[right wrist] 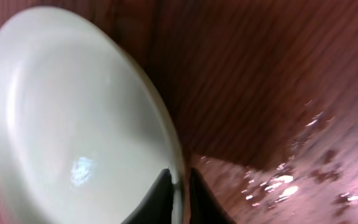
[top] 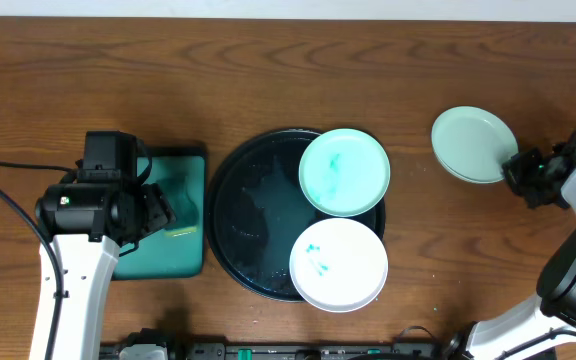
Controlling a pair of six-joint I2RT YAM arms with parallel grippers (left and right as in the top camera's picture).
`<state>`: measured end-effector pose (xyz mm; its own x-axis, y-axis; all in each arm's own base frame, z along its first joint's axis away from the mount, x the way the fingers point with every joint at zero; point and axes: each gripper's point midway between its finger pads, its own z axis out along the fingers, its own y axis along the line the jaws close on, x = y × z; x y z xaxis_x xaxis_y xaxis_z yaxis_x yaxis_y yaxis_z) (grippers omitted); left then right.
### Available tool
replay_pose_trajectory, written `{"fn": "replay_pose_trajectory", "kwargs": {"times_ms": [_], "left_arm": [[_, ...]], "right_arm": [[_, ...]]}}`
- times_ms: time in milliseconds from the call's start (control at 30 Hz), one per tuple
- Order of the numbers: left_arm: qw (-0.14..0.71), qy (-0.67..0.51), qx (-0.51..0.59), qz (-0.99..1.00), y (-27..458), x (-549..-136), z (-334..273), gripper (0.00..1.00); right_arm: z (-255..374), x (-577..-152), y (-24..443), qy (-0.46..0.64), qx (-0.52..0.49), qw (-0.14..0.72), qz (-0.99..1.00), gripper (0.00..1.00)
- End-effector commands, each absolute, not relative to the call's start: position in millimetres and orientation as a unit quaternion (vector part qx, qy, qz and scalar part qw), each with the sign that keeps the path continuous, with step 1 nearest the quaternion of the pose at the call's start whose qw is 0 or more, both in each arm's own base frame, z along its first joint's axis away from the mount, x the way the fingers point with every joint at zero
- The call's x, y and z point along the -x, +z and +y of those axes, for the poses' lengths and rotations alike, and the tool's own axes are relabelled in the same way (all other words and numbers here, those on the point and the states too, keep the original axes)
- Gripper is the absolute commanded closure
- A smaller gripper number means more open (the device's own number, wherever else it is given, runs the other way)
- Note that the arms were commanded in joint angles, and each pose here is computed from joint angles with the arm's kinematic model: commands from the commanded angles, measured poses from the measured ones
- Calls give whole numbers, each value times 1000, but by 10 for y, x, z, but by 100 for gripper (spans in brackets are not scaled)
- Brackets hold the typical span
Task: Clean dirty plates on tray and stack at the side
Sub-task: 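Place the pale green plate on the table right of the tray, then reach the right gripper back to grip the next pale green plate's rim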
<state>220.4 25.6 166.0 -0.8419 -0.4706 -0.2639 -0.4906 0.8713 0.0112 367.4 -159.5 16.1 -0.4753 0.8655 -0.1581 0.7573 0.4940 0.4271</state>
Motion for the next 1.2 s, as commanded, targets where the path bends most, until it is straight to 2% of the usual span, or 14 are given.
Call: {"fn": "replay_pose_trajectory", "kwargs": {"times_ms": [0,233,367,433,500,533,567,600,633,667,700,800,1000,1167], "left_arm": [[124,47,254,958,1647,-2195,283,21],[126,47,254,958,1649,-2204,283,20],[126,47,254,958,1649,-2204,283,20],[126,47,254,958,1649,-2204,283,21],[126,47,254,958,1649,-2204,283,20],[126,47,254,958,1648,-2203,283,20],[126,47,254,958,1648,-2203,283,21],[126,47,254,958,1648,-2202,282,21],[125,45,254,958,1647,-2202,276,20],[125,42,254,958,1646,-2203,266,21],[125,41,254,958,1645,-2203,264,20],[124,42,254,958,1645,-2202,264,21],[124,42,254,958,1645,-2201,264,20],[123,42,254,959,1643,-2194,264,21]], "right_arm": [[-1630,-3665,184,153,-446,188,861,75],[-1296,-3861,729,231,-373,243,865,73],[-949,-3943,1275,237,-264,306,884,53],[-712,-3947,1494,232,-204,328,893,53],[-450,-3929,1644,234,-160,337,898,40],[-187,-3910,1715,244,-130,333,901,16],[-44,-3898,1713,250,-115,326,904,12],[92,-3875,1692,256,-101,316,908,12],[200,-3857,1653,260,-89,306,911,19],[309,-3837,1613,263,-73,296,915,32],[415,-3816,1555,265,-58,284,920,38],[638,-3801,1349,262,-36,252,931,37],[911,-3832,893,245,-4,205,948,47],[988,-3877,543,241,-10,175,955,48]]}}
